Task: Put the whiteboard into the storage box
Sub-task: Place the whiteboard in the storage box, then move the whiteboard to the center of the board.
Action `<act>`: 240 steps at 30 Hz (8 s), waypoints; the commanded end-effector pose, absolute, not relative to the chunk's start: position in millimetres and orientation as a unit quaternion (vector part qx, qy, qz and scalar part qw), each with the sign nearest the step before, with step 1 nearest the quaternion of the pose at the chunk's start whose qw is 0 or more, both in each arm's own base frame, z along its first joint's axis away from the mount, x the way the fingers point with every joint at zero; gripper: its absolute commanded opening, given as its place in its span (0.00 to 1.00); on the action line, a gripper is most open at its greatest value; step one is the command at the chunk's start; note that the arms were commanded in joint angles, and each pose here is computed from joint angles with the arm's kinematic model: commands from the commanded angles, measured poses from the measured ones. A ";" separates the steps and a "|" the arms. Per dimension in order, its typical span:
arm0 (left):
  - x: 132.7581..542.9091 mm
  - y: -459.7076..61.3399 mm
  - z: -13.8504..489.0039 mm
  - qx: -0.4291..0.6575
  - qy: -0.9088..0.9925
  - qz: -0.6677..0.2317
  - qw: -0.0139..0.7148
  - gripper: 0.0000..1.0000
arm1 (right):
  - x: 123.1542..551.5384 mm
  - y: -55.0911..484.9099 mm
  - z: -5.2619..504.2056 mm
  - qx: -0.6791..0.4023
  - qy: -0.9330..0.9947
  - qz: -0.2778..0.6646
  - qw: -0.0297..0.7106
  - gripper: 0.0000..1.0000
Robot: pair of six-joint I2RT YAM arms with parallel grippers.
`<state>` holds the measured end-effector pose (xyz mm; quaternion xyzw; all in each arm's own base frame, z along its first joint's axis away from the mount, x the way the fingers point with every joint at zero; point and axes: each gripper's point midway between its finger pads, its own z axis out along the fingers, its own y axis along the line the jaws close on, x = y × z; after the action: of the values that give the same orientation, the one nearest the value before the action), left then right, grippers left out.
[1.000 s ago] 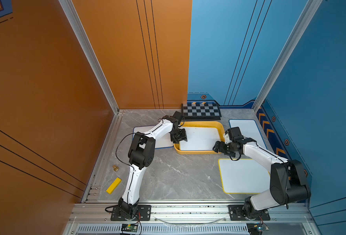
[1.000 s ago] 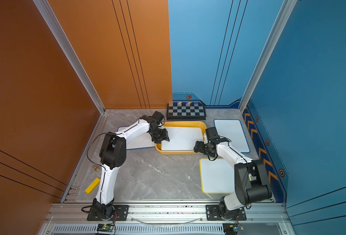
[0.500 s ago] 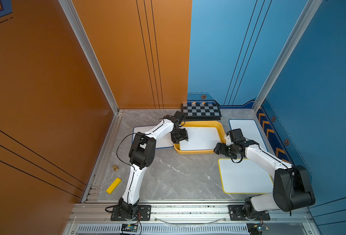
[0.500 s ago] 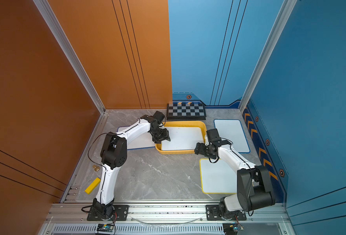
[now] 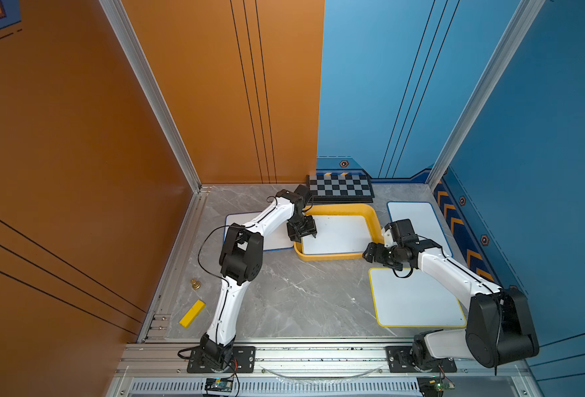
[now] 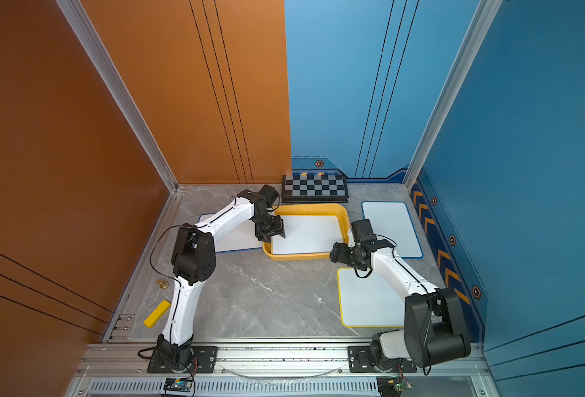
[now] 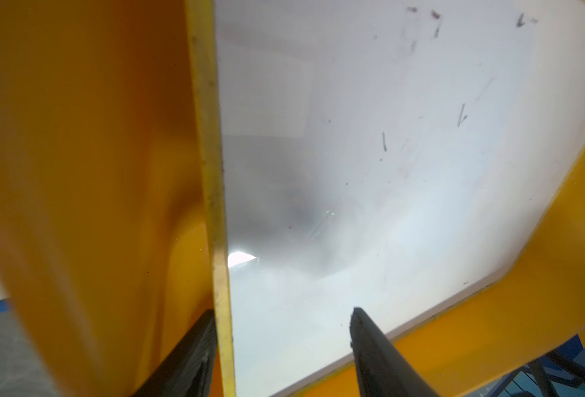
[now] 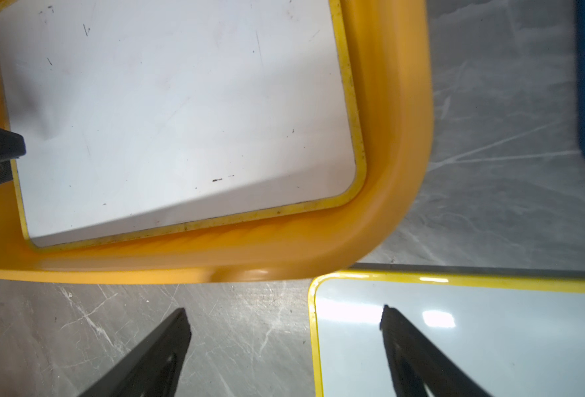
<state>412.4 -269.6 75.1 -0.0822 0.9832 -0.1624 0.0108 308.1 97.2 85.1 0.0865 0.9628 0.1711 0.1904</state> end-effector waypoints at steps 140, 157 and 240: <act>220.4 -438.2 18.9 0.001 0.890 -0.449 -0.078 0.63 | 228.3 -61.8 12.5 0.332 0.941 0.014 0.060 0.88; 227.5 -475.2 45.0 0.018 0.878 -0.475 -0.057 0.62 | 235.9 -12.5 17.8 0.294 0.948 0.090 0.079 0.87; 181.3 -437.4 15.4 0.049 0.928 -0.354 -0.100 0.65 | 239.2 -76.3 5.4 0.395 0.912 0.060 0.090 0.89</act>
<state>177.3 -456.6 44.8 0.0792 0.9118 -0.3923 -0.0918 244.6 -114.8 20.2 0.4129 0.9021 -0.0040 0.1252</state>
